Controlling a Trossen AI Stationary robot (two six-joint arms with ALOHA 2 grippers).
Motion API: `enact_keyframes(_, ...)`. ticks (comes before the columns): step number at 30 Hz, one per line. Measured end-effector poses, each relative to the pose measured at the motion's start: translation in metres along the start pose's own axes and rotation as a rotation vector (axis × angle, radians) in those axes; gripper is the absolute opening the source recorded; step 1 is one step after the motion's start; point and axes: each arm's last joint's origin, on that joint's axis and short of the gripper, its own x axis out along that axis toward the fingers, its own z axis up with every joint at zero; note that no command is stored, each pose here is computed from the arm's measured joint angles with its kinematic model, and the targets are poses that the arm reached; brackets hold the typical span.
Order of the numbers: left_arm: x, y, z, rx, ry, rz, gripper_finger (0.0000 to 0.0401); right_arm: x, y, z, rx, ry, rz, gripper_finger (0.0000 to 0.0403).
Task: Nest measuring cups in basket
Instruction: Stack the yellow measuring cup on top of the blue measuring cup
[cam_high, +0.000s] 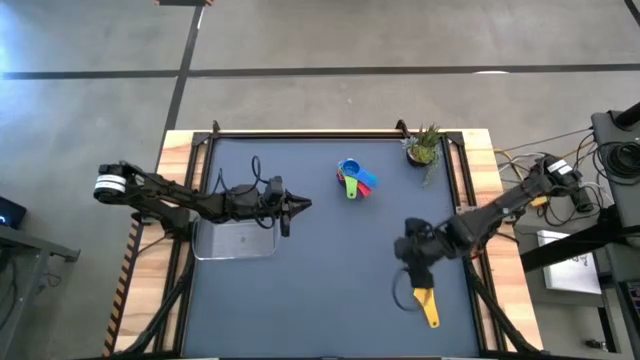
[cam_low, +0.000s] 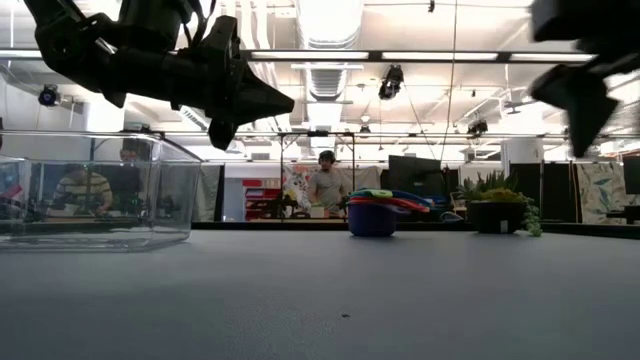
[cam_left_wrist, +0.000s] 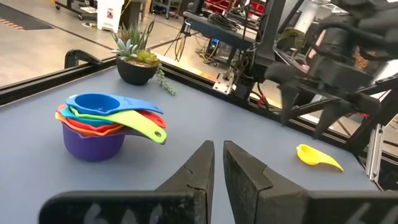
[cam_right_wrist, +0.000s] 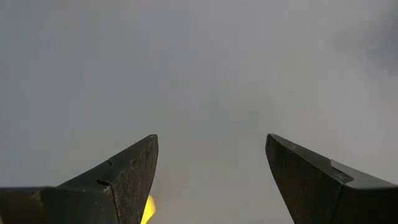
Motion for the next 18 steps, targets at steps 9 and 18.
enact_keyframes(9,0.000,0.001,0.007,0.056,-0.077,0.036,0.0017,0.001,0.033,-0.034,0.092,0.053,0.019,0.0286)
enact_keyframes(18,0.000,0.001,0.009,0.070,-0.093,0.036,0.0017,0.010,0.041,-0.065,0.286,0.145,-0.021,0.0286)
